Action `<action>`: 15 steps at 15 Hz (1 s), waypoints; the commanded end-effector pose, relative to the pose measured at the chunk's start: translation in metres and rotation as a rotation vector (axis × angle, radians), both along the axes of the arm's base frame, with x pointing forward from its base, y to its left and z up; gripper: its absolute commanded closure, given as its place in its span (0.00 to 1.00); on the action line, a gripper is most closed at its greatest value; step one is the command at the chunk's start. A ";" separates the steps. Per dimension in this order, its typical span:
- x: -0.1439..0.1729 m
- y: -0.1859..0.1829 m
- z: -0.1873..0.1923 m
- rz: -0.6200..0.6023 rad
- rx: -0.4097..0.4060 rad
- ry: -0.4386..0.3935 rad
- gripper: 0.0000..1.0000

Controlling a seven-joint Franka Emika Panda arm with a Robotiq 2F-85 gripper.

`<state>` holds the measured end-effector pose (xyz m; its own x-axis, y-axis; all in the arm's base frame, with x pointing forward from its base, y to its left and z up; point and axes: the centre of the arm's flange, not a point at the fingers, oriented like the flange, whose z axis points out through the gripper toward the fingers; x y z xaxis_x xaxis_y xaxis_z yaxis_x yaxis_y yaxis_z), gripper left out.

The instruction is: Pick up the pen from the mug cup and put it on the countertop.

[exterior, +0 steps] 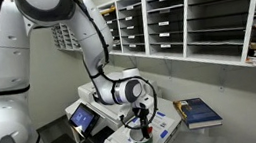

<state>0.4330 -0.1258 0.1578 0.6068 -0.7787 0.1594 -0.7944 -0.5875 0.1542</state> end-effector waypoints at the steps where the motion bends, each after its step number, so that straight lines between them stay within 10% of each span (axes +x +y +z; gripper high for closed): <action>1: 0.005 0.009 -0.012 0.009 0.000 -0.010 0.30; 5: 0.003 0.026 -0.020 0.096 0.013 -0.011 0.39; 12: 0.003 0.020 -0.016 0.239 0.043 -0.059 0.95; 15: -0.003 0.020 -0.003 0.324 0.084 -0.067 0.96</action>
<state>0.4371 -0.1055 0.1421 0.7728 -0.6134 0.1628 -0.6311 -0.7699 0.0949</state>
